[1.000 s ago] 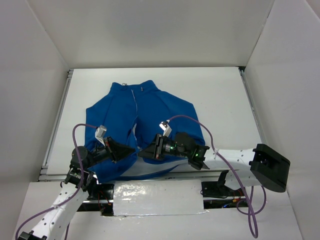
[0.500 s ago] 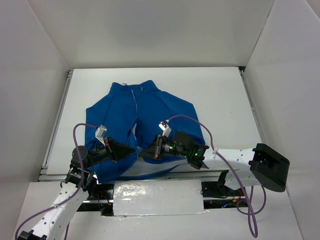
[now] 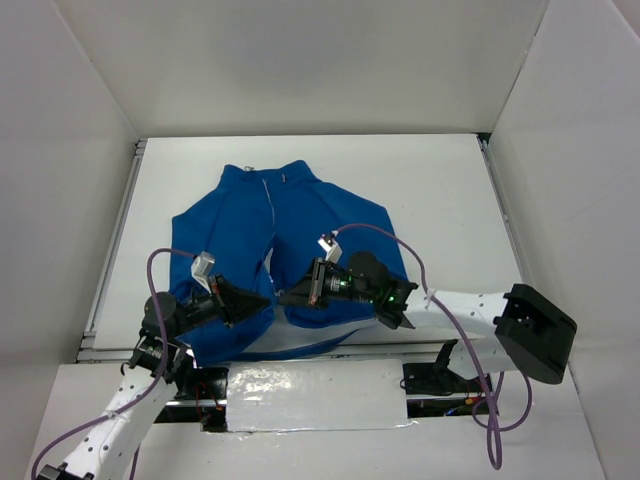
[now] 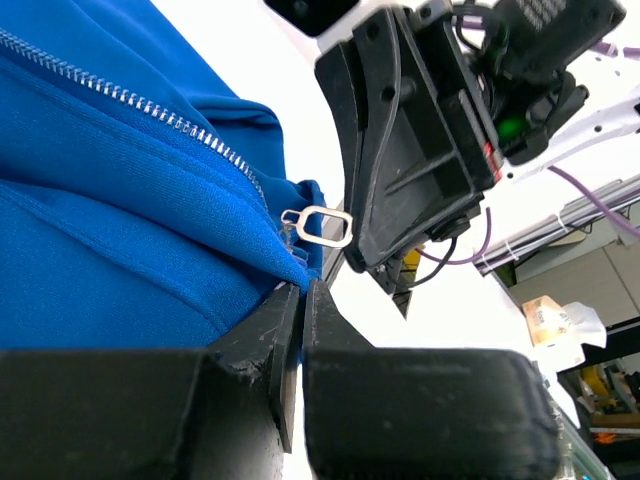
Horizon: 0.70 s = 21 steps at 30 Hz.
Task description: Zip up the jacket
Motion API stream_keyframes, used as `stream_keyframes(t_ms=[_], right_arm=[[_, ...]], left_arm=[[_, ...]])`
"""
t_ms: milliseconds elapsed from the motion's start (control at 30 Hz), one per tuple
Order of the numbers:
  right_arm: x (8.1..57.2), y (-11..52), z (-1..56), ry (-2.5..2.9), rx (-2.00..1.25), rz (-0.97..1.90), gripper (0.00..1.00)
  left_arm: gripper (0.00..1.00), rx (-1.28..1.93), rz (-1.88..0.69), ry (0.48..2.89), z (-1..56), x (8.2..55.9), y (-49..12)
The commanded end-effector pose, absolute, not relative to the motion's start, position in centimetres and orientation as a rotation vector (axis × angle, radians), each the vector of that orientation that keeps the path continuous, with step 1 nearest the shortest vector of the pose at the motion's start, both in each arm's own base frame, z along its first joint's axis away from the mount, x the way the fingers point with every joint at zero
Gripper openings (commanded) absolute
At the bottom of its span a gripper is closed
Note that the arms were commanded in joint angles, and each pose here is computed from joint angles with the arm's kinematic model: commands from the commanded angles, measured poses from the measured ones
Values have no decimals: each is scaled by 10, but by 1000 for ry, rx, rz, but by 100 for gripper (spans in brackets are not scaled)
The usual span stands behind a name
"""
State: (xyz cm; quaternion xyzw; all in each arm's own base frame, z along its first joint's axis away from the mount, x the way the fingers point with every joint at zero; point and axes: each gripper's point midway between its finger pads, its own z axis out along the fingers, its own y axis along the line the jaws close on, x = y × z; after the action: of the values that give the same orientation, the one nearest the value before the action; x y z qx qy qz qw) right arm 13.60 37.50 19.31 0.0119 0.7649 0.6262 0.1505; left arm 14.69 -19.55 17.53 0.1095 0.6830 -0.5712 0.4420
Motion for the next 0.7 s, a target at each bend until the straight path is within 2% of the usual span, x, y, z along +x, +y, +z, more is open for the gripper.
stream_keyframes(t_ms=[0, 300, 667], right_arm=[[134, 387, 224, 2179, 10, 1936, 0], [138, 397, 225, 2236, 22, 2075, 0], [194, 399, 237, 2172, 133, 1983, 0]], left_arm=[[0, 346, -1407, 1645, 180, 142, -196], [0, 360, -1417, 1656, 176, 139, -197], [0, 334, -1403, 1692, 171, 139, -195]])
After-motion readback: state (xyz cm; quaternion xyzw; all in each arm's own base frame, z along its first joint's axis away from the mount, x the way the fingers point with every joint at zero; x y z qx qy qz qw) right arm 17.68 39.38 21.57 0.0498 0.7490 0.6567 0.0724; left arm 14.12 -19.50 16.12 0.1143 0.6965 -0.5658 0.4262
